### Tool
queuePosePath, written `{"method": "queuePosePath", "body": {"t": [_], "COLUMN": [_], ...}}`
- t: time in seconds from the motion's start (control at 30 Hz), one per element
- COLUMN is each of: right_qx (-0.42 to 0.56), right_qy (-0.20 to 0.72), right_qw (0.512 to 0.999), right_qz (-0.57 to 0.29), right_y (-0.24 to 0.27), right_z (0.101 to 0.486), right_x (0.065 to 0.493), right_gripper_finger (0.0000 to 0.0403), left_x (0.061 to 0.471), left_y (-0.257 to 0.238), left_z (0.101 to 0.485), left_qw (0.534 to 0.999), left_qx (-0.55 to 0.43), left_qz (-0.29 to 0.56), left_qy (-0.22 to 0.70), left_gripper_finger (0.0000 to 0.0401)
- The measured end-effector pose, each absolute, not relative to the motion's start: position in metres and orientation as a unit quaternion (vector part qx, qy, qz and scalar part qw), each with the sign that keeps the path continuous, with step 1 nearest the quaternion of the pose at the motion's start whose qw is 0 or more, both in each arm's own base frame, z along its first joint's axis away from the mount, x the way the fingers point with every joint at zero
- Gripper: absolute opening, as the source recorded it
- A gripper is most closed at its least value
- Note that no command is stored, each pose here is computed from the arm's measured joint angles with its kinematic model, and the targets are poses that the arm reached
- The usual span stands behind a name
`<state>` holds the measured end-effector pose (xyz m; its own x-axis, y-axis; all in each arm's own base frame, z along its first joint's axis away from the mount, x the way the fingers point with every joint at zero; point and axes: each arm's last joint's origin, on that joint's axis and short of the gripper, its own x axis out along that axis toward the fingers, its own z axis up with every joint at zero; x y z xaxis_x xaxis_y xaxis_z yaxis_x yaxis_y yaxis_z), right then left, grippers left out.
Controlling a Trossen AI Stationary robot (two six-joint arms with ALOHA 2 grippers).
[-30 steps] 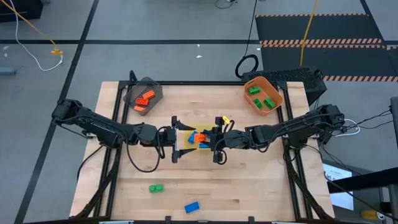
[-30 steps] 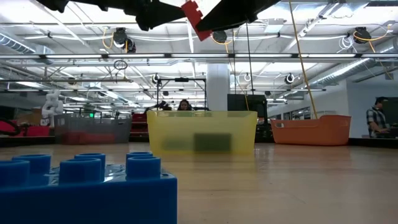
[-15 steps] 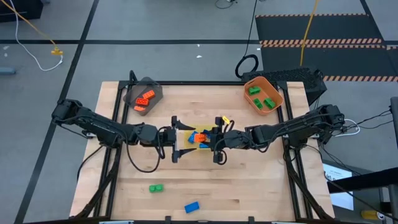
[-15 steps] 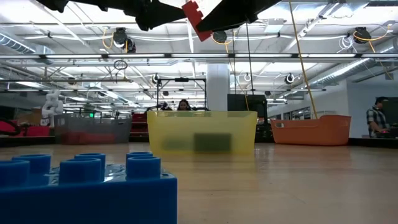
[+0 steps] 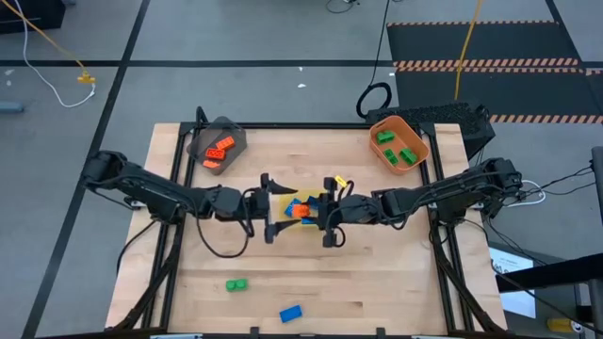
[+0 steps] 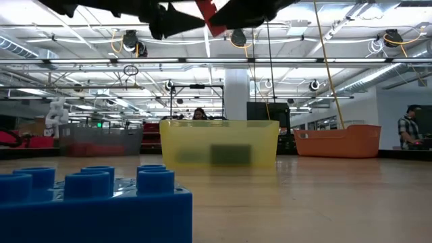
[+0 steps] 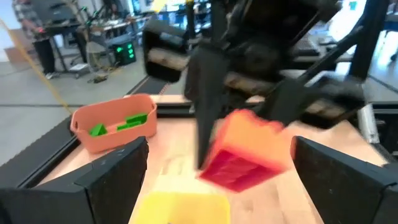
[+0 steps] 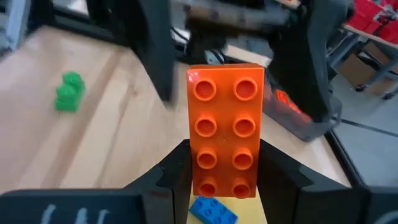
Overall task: Sort & place blocks by color
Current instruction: Put the orange game piece into the black bin
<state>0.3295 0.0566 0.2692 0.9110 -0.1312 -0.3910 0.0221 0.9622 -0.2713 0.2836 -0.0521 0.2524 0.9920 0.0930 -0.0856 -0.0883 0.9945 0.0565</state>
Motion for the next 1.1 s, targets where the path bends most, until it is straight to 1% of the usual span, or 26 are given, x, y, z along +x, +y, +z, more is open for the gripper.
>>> {"method": "queuePosePath", "body": {"t": [0.27,0.53,0.67,0.73,0.8,0.87,1.0,1.03,1.1], "right_qx": [-0.123,-0.120,-0.120,-0.120,-0.121,-0.120,-0.115,-0.113,-0.112], "right_qy": [0.199,0.204,0.204,0.205,0.206,0.206,0.207,0.208,0.208], "right_qw": [0.971,0.971,0.970,0.970,0.970,0.970,0.970,0.970,0.971], "right_qz": [-0.043,-0.045,-0.045,-0.045,-0.045,-0.045,-0.045,-0.046,-0.045], "right_y": [0.054,0.053,0.053,0.053,0.053,0.053,0.053,0.053,0.053], "right_z": [0.271,0.270,0.270,0.270,0.270,0.270,0.269,0.269,0.269], "right_x": [0.331,0.330,0.330,0.330,0.330,0.330,0.330,0.330,0.330], "right_gripper_finger": [0.0125,0.0125,0.0125,0.0125,0.0125,0.0125,0.0125,0.0125,0.0125], "left_x": [0.294,0.294,0.294,0.294,0.294,0.294,0.294,0.294,0.294], "left_y": [-0.052,-0.052,-0.052,-0.052,-0.052,-0.052,-0.053,-0.053,-0.054], "left_z": [0.239,0.248,0.247,0.246,0.246,0.246,0.244,0.244,0.244], "left_qw": [0.997,0.998,0.998,0.998,0.998,0.998,0.998,0.998,0.998], "left_qx": [0.033,0.036,0.039,0.041,0.041,0.040,0.044,0.047,0.049], "left_qz": [0.050,0.055,0.055,0.055,0.054,0.054,0.036,0.029,0.027], "left_qy": [0.051,0.008,0.011,0.015,0.017,0.018,0.025,0.026,0.026], "left_gripper_finger": [0.0390,0.0390,0.0382,0.0360,0.0323,0.0274,0.0161,0.0148,0.0147]}}
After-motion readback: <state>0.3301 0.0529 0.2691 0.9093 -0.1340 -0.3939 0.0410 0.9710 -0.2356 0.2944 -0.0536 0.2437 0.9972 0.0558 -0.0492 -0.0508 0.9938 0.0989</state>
